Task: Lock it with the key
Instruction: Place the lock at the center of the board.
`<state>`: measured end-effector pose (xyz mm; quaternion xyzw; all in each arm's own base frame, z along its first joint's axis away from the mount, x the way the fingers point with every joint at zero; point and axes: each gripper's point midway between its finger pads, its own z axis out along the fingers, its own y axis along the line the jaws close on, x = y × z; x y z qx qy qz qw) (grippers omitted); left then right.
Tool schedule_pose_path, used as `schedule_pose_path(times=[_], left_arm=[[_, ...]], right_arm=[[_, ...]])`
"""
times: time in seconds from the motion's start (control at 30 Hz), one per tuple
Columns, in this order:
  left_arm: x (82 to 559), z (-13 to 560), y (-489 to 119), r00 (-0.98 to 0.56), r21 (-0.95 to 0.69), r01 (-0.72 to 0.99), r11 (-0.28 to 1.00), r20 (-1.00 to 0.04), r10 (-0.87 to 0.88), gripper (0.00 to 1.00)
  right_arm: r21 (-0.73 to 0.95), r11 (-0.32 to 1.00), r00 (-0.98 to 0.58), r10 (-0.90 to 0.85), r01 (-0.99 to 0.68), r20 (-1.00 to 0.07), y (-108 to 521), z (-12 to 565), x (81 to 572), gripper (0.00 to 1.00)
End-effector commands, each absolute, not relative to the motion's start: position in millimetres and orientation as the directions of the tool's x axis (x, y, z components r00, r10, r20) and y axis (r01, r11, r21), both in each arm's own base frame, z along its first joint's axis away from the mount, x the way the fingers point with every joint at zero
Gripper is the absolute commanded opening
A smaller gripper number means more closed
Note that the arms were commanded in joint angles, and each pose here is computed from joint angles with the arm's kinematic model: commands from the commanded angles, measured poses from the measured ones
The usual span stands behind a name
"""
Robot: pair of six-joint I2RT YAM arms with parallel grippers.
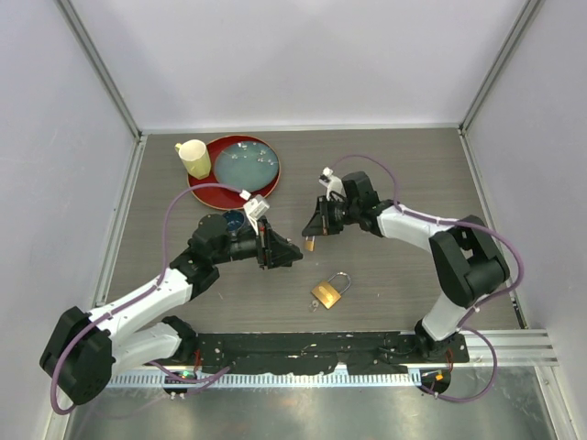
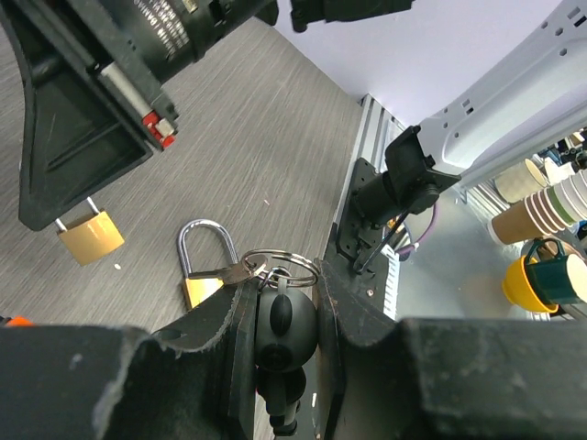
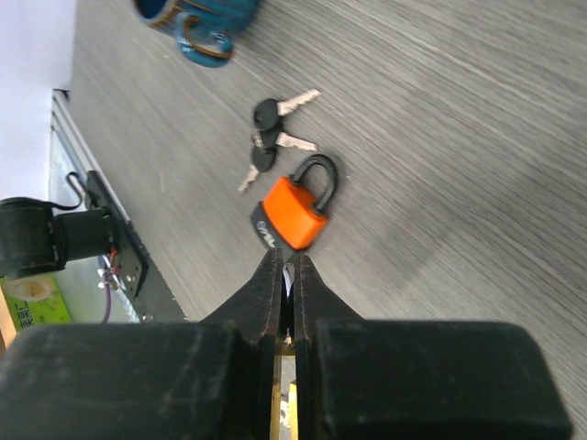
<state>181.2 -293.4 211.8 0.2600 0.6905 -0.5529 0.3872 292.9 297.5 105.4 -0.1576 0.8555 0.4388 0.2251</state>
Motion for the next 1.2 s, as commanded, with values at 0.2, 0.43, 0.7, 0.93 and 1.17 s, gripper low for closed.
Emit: schedule_pose_path(times=[0.2, 0.43, 0.7, 0.93, 1.17], left_arm=[[187.7, 230.5, -296.0, -0.512, -0.518, 0.818, 0.251, -0.854, -0.096, 0.00], [189.9, 226.8, -298.0, -0.522, -0.526, 0.812, 0.253, -0.848, -0.091, 0.00], [189.2, 227.3, -297.8, -0.512, -0.519, 0.818, 0.248, -0.853, -0.096, 0.00], [190.2, 227.1, -298.2, -0.510, -0.517, 0.819, 0.249, -0.855, -0.097, 0.00], [192.7, 221.3, -298.9, -0.524, -0.528, 0.808, 0.261, -0.847, -0.091, 0.00]], right_arm=[[0.678, 0.608, -0.877, -0.066, -0.413, -0.476, 295.8, 64.4, 297.7, 0.06], [0.678, 0.634, -0.904, -0.081, -0.371, -0.420, 291.3, 43.5, 291.9, 0.11], [0.610, 0.725, -0.923, -0.093, -0.320, -0.374, 275.5, 26.7, 291.4, 0.29], [0.558, 0.769, -0.921, -0.101, -0.312, -0.375, 266.2, 22.2, 294.5, 0.42], [0.529, 0.787, -0.911, -0.101, -0.318, -0.399, 263.8, 30.2, 302.6, 0.46]])
